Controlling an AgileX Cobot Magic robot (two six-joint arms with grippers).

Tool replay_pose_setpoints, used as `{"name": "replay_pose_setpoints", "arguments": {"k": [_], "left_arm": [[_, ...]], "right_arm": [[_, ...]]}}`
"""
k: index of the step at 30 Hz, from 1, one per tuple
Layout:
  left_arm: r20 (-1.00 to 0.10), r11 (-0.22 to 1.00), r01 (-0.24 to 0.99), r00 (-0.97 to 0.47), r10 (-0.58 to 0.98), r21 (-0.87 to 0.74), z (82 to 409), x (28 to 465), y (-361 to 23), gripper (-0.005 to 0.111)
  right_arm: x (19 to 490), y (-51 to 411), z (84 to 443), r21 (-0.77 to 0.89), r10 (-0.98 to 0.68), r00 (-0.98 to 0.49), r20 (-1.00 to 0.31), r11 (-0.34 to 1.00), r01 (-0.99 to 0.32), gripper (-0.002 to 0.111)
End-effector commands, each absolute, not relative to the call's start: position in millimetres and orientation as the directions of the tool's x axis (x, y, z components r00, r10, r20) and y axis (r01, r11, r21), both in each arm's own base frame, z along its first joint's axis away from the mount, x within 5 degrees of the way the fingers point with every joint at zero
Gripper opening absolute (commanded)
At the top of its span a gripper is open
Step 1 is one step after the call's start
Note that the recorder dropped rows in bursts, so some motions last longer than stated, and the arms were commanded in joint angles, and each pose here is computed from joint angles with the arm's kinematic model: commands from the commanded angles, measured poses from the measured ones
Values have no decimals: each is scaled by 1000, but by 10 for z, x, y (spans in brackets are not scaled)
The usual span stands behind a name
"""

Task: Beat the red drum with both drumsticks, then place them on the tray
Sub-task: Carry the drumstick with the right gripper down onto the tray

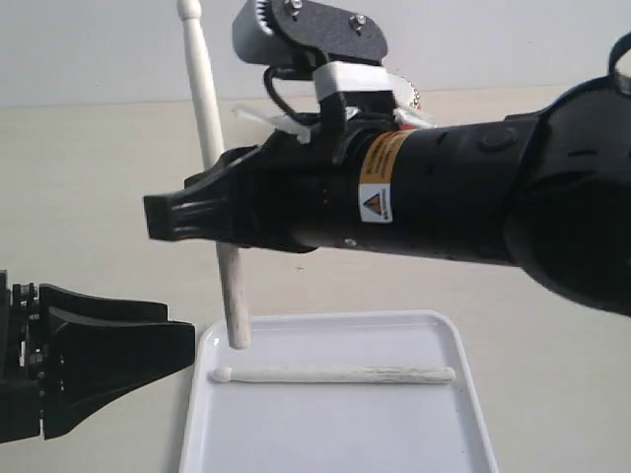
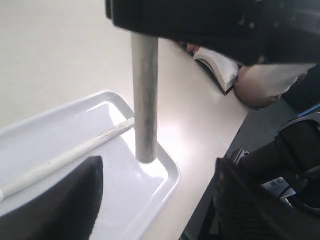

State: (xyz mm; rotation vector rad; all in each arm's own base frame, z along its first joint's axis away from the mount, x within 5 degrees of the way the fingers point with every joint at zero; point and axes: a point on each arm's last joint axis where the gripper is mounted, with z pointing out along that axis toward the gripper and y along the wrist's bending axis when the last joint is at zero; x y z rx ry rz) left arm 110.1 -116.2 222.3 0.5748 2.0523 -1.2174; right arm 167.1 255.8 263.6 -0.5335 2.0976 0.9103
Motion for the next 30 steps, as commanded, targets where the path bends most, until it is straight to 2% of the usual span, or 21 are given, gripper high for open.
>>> {"name": "replay_pose_setpoints", "arguments": {"k": [1, 4, 6, 7, 8, 9, 13, 17, 19, 23, 30], "left_arm": [[-747, 479, 666, -664, 31, -572, 2240, 1119, -1159, 62], [-748, 490, 662, -663, 31, -567, 2234, 1128, -1154, 62], [-749, 505, 656, -662, 28, -561, 2227, 1139, -1146, 61], [-750, 519, 650, -661, 26, -555, 2221, 1151, -1138, 55], [-750, 525, 647, -661, 25, -552, 2218, 1156, -1135, 49], [-751, 531, 645, -660, 24, -550, 2215, 1160, -1132, 35], [-769, 543, 670, -636, 67, -507, 2193, 1158, -1123, 0], [-784, 579, 667, -616, 74, -469, 2184, 1185, -1096, 0], [-795, 601, 661, -602, 66, -451, 2199, 1190, -1074, 0], [-825, 684, 604, -564, 5, -409, 2269, 1209, -975, 0], [-859, 753, 551, -511, -36, -360, 2334, 1220, -875, 0]], "right_arm": [[1804, 2361, 2769, 376, -63, -575, -816, 697, -610, 0], [1884, 2183, 2767, 308, -120, -581, -805, 752, -583, 0], [1900, 2096, 2718, 222, -220, -577, -787, 772, -596, 0], [1873, 2032, 2635, 129, -349, -583, -734, 770, -625, 0], [1856, 2007, 2603, 97, -398, -586, -705, 765, -637, 0], [1806, 1972, 2512, 34, -509, -591, -625, 739, -673, 0], [1714, 1947, 2384, -46, -667, -561, -490, 662, -748, 0], [1558, 1995, 2211, -142, -853, -426, -301, 482, -865, 0], [1537, 1999, 2169, -189, -896, -371, -244, 420, -888, 0], [1406, 2075, 1998, -207, -980, -186, -70, 196, -958, 0], [1217, 2383, 1598, -173, -1000, 16, 3, -17, -985, 0]]}}
